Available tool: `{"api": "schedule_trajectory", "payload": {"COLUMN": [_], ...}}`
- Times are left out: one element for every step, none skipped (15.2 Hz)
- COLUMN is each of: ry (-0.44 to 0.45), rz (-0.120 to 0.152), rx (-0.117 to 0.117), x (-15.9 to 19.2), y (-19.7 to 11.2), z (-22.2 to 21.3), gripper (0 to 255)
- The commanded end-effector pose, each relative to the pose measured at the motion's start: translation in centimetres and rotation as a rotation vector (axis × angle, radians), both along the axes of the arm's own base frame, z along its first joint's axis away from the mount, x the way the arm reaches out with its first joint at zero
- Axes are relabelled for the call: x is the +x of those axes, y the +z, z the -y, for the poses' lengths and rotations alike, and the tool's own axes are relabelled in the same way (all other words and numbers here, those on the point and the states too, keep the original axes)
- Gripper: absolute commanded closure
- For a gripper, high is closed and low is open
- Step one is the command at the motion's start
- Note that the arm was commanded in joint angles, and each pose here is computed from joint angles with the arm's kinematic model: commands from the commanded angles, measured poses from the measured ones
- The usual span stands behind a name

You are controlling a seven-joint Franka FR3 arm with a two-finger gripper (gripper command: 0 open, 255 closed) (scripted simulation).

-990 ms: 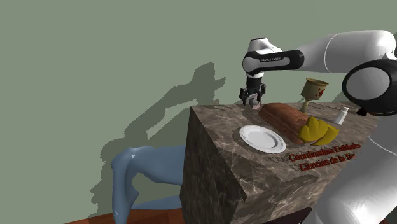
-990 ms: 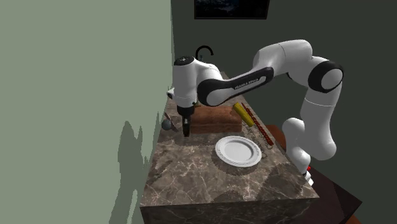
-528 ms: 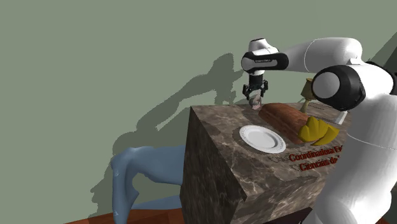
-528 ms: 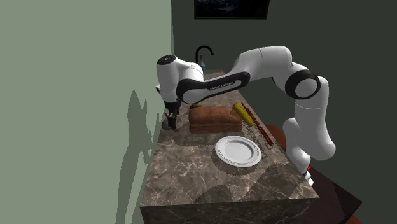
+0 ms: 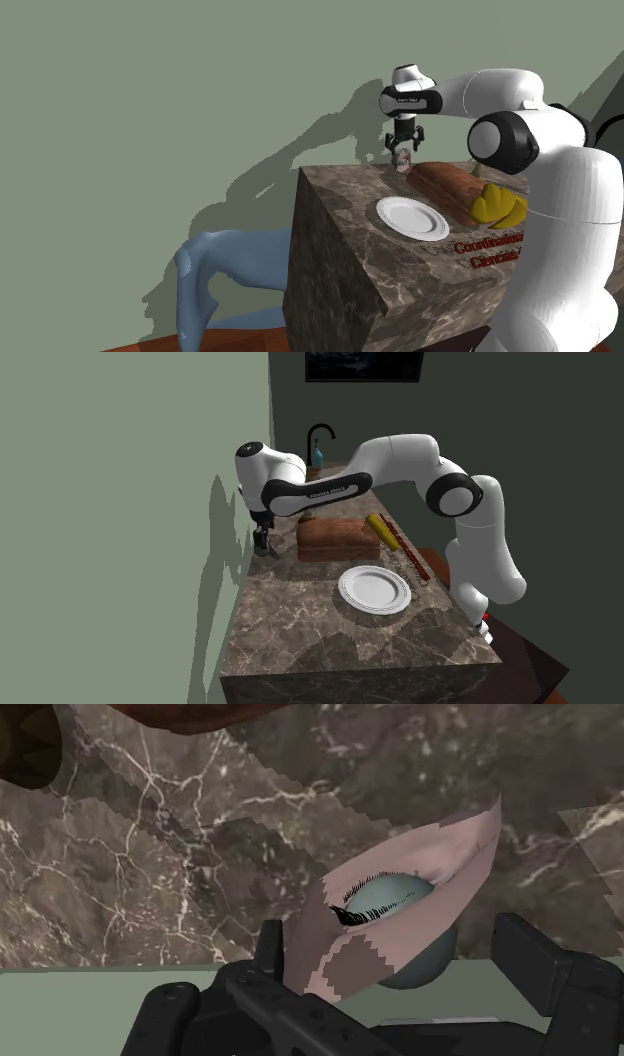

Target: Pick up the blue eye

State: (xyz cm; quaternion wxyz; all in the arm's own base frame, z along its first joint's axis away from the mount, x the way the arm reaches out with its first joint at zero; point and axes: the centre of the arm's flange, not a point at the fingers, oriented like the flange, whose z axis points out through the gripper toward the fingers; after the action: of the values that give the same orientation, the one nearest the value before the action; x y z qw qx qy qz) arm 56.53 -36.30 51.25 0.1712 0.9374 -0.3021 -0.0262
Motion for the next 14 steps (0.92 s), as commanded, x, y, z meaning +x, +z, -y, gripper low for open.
{"api": "schedule_trajectory", "payload": {"ry": [0.000,0.000,0.000,0.000,0.000,0.000,0.000,0.000,0.000,0.000,0.000,0.000,0.000,0.000], "rz": [0.000,0.000,0.000,0.000,0.000,0.000,0.000,0.000,0.000,0.000,0.000,0.000,0.000,0.000], "rx": [-0.001,-0.001,-0.001,-0.001,-0.001,-0.001,-0.001,-0.001,-0.001,-0.001,-0.001,-0.001,-0.001,0.000], "x": [0.1,0.1,0.1,0.1,0.1,0.0,0.0,0.0,0.1,0.1,0.1,0.1,0.1,0.1], "y": [-1.0,-1.6,-2.4,-2.4,-2.4,-2.4,-2.4,-2.4,-2.4,-2.4,-2.4,-2.4,-2.4,-2.4], "z": [0.0,0.0,0.0,0.0,0.0,0.0,0.0,0.0,0.0,0.0,0.0,0.0,0.0,0.1], "gripper": [0,0,0,0,0,255,255,255,255,255,255,255,255,255]}}
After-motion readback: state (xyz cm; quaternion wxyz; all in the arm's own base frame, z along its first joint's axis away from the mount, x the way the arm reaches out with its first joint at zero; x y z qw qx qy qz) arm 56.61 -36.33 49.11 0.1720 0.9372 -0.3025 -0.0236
